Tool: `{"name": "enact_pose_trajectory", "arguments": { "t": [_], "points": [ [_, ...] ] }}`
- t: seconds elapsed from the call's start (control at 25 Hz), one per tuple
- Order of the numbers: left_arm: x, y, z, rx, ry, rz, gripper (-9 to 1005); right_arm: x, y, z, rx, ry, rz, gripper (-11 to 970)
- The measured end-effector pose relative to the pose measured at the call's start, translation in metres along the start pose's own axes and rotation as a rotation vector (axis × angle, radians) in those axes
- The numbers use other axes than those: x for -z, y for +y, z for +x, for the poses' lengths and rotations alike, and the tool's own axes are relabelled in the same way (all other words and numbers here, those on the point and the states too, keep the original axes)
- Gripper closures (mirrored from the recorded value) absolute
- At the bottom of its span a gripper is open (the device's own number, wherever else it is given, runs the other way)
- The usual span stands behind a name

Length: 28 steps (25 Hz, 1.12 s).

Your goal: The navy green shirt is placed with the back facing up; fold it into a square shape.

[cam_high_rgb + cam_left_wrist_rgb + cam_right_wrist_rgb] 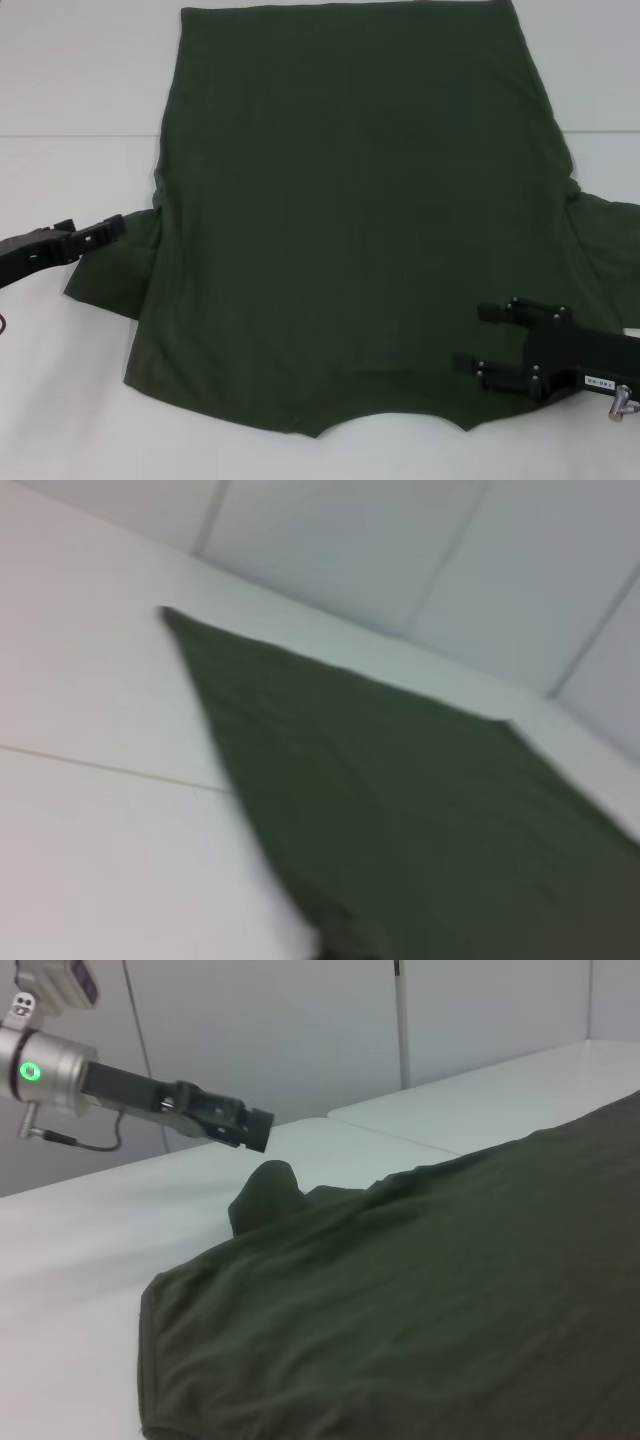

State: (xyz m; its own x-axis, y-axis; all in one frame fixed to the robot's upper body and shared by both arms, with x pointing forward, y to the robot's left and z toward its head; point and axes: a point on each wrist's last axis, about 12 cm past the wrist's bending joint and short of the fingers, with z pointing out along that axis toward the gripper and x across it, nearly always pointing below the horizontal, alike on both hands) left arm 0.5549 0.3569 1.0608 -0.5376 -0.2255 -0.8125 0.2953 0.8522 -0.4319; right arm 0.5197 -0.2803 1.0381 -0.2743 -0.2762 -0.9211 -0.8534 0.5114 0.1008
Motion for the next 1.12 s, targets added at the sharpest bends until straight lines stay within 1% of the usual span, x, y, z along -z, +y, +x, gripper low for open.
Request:
{"name": "enact_pose_trajectory", "arguments": {
  "t": [0.2,0.4,0.76,1.12],
  "points": [
    [-0.006,0.009,0.0,-0.108,0.021,-0.103,62,-0.001,0.001,0.001,-0.004,-0.001,-0.002,134],
    [-0.009,0.01,0.003,-0.157,0.034,-0.125,61,-0.001,0.001,0.001,-0.006,-0.001,-0.003,134],
    [-0.016,0.01,0.014,-0.172,0.066,-0.16,61,-0.001,0.0,0.001,-0.005,0.002,0.003,133],
    [-0.019,0.004,0.017,-0.168,0.076,-0.118,62,-0.002,-0.001,-0.001,-0.001,0.002,0.002,133]
  ]
}}
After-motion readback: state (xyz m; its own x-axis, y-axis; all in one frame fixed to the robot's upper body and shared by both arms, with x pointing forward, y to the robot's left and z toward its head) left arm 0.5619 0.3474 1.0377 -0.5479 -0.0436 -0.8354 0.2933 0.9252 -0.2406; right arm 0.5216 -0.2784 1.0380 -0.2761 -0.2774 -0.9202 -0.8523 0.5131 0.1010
